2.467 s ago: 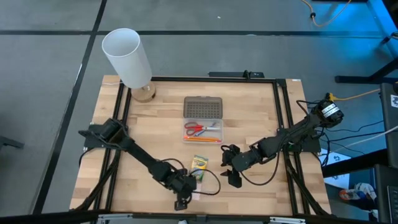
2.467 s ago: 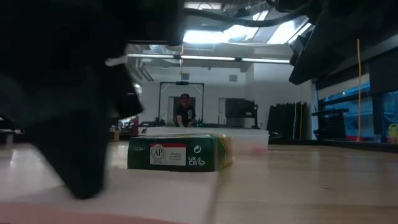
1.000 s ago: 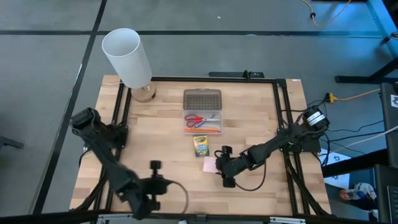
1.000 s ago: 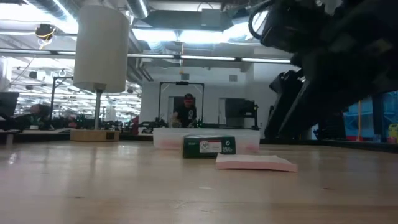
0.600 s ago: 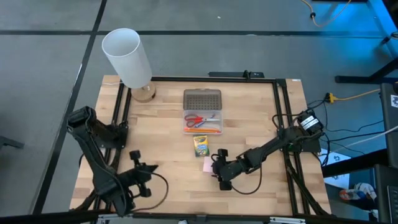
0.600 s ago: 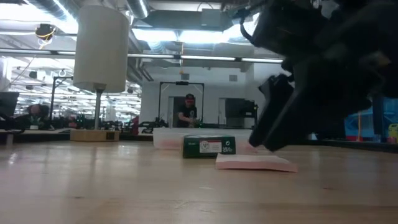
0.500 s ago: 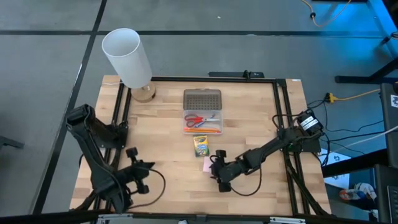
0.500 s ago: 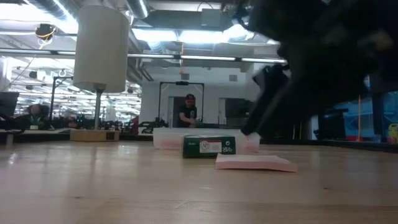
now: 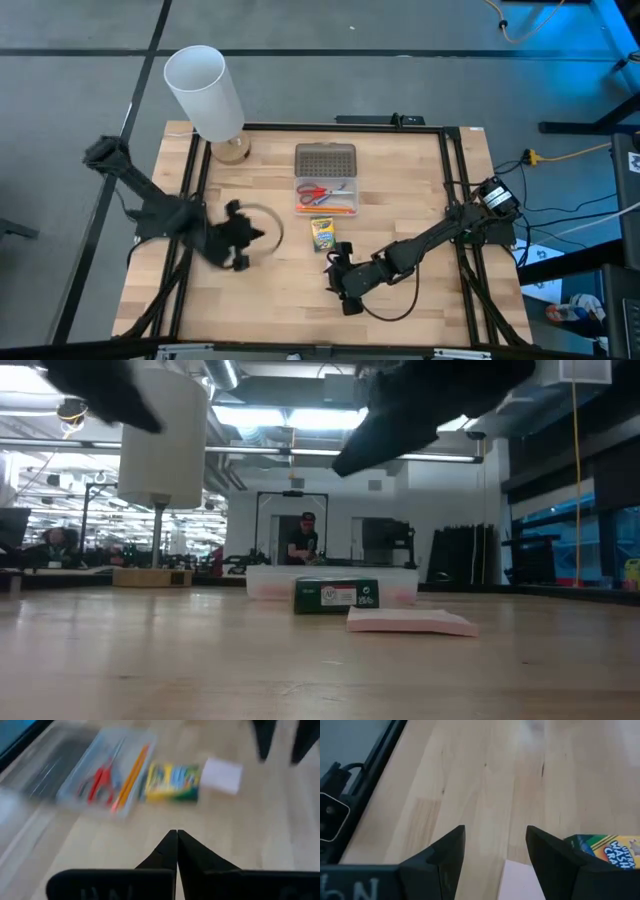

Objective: Pack school essentials
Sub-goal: Put the light pink sticky note into the gray supply box

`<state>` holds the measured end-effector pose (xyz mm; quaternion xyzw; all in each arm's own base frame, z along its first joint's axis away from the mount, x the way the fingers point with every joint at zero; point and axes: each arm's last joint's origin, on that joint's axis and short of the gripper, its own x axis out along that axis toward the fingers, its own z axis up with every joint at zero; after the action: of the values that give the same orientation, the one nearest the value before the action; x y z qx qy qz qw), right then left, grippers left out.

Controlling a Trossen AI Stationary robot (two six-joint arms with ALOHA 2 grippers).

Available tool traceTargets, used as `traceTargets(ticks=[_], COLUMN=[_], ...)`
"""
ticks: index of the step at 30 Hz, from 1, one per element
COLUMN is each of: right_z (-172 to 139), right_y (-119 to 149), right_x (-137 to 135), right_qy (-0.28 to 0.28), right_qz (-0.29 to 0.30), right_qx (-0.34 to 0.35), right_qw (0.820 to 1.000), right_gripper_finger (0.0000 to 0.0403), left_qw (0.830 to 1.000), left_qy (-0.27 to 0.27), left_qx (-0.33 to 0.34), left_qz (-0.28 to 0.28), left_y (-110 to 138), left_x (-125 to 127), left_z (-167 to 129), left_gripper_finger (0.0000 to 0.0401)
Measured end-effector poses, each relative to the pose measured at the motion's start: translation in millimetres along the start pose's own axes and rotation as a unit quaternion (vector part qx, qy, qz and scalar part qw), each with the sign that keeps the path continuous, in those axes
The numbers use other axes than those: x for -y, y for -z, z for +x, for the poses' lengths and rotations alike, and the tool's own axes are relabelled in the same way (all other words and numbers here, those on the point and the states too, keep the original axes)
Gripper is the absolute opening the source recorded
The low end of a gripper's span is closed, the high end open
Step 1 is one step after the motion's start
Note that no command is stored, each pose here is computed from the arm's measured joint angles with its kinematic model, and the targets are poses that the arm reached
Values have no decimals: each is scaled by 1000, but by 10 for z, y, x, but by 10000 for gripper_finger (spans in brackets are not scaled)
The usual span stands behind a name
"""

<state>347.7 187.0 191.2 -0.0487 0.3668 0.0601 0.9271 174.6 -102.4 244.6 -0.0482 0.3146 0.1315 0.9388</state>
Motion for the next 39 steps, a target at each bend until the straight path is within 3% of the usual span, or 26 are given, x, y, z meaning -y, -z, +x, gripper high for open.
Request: traceTargets(ticks=[5, 11, 17, 24, 39], right_z=[-11, -21, -14, 1, 6], right_y=[34, 127, 122, 113, 195], right_x=[11, 37, 73, 138, 179], right_qy=[7, 20, 34, 55, 68], right_qz=[2, 5, 7, 12, 42], right_qx=[-27, -74, -73, -71, -99], right_qw=[1000, 997, 997, 996, 992], right_gripper_finger=[213, 213, 213, 213, 213], left_qw=[990, 983, 953, 953, 973], left_qy=[109, 97, 155, 160, 132], left_qx=[74, 138, 242, 249, 188], left_qz=[60, 68, 92, 57, 1], left_y=[-92, 165, 489, 778, 962], left_x=[-441, -840, -970, -1119, -1253], left_z=[214, 273, 323, 402, 358], left_gripper_finger=[0, 0, 0, 0, 0])
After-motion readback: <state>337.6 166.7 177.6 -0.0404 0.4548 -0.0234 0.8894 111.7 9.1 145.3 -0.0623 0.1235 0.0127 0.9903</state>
